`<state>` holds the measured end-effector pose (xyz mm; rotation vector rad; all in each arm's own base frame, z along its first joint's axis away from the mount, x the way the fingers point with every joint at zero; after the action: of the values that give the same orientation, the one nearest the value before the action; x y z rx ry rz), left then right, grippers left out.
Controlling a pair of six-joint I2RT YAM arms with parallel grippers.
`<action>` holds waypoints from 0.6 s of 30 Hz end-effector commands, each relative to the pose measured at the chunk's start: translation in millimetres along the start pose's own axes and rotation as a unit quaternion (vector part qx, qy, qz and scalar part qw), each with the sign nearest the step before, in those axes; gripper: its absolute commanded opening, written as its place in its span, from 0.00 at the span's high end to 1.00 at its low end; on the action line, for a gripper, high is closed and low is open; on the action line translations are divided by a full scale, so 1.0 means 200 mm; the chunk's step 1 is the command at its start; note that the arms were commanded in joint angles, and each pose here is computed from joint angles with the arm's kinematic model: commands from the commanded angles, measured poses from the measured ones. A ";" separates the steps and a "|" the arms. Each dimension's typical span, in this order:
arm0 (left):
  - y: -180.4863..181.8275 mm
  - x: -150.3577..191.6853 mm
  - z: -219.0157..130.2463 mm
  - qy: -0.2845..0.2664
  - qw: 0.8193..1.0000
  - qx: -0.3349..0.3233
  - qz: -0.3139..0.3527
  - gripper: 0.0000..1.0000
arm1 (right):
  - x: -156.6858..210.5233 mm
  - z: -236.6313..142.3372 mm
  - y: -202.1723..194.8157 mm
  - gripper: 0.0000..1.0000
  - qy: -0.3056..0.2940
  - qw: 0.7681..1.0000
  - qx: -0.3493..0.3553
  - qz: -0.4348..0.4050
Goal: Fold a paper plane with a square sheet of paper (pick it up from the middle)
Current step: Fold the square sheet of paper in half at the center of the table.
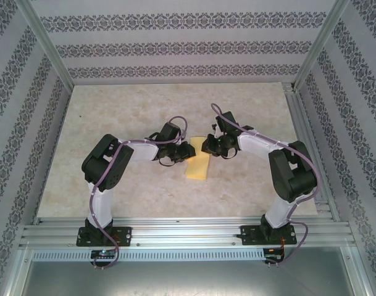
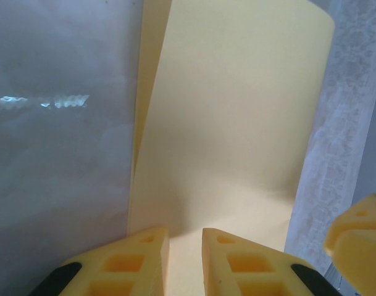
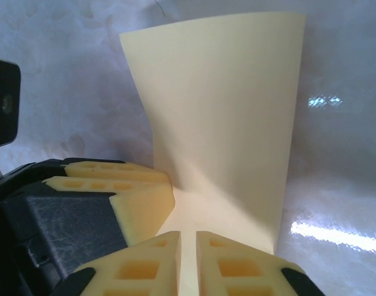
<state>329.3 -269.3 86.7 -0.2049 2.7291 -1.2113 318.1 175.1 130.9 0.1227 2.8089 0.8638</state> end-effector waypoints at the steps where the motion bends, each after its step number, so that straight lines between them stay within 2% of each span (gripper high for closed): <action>1: 0.04 0.03 0.04 0.016 0.999 -0.029 -0.001 0.76 | 0.00 0.06 -0.05 0.87 0.005 1.000 -0.023 0.012; 18: 0.08 0.04 0.06 0.026 0.999 -0.047 -0.004 0.77 | 0.04 0.14 -0.18 0.82 0.017 0.999 -0.025 0.035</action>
<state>330.4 -270.0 86.5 -0.2075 2.7450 -1.1963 316.0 165.4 96.6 0.1837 2.8201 0.9496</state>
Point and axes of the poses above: each hand's point on the last joint's axis, 136 mm out from that joint toward the fingers, its own z axis out along the fingers, its own y axis along the line the jaws close on, x = y × z, the point moved 9 cm from there along -z, back along the fingers, and after that the axes turned 2 degrees about -z, right-handed, at the moved point
